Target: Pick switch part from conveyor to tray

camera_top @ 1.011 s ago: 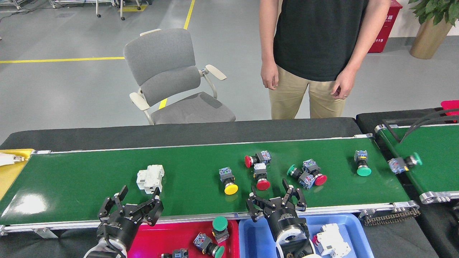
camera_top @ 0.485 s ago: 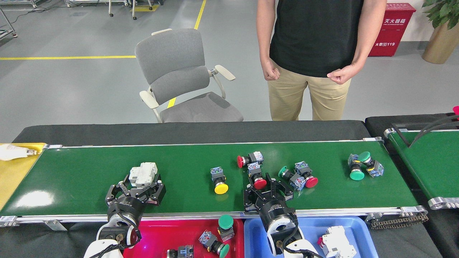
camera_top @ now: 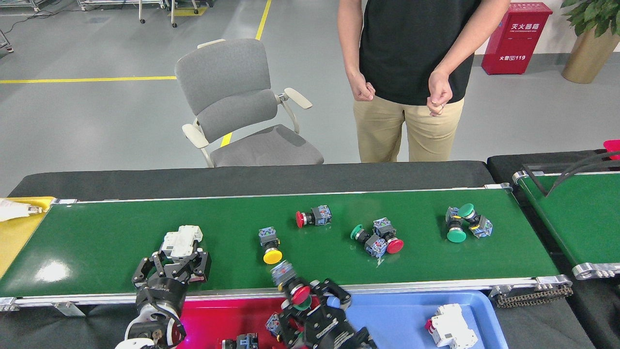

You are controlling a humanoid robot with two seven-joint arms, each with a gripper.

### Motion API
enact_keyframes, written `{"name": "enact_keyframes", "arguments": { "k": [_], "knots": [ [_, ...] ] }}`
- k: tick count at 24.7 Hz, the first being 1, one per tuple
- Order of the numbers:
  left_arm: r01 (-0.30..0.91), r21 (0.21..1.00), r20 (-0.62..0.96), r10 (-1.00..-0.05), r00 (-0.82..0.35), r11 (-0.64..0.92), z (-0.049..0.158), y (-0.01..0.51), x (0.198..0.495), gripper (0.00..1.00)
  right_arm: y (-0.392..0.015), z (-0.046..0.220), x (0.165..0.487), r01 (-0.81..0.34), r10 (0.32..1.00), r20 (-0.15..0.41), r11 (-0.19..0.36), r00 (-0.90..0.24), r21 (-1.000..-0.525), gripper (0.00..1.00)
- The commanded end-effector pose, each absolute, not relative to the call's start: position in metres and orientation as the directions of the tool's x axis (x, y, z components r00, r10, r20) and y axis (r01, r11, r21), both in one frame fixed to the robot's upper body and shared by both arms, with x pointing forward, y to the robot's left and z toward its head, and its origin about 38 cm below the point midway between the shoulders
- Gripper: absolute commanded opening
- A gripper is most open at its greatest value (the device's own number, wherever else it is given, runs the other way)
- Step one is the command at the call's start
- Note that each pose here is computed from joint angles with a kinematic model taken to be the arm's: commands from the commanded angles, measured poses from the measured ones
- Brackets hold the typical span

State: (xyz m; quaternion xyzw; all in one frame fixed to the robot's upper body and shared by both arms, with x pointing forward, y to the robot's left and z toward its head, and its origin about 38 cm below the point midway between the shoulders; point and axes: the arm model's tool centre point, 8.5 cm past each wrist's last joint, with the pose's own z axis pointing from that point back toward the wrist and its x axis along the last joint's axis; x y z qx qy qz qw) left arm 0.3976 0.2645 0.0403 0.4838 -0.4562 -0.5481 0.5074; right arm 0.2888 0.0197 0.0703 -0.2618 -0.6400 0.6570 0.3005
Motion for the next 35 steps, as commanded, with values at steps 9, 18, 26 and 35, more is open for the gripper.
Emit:
{"name": "enact_keyframes", "arguments": {
  "k": [9, 18, 26, 35],
  "knots": [
    [0.006, 0.995, -0.095, -0.968, -0.231, -0.099, 0.068, 0.247, 0.37, 0.1, -0.068, 0.085, 0.313, 0.025, 0.912, 0.07, 0.088, -0.403, -0.996, 1.0],
    [-0.02, 0.999, -0.041, -0.817, -0.575, -0.036, 0.073, 0.124, 0.326, 0.13, -0.206, 0.05, 0.295, 0.009, 0.989, 0.073, 0.073, 0.127, -0.997, 1.0],
    [-0.017, 1.0, 0.002, -0.675, -0.738, 0.022, 0.081, 0.012, 0.283, 0.91, -0.215, 0.055, 0.343, -0.038, 0.994, 0.035, 0.039, 0.108, -0.999, 1.0],
    [0.005, 0.999, 0.041, -0.746, -0.665, 0.051, 0.08, 0.03, 0.275, 1.0, -0.248, 0.055, 0.341, -0.05, 0.993, -0.002, 0.004, 0.116, -0.999, 1.0]
  ]
}}
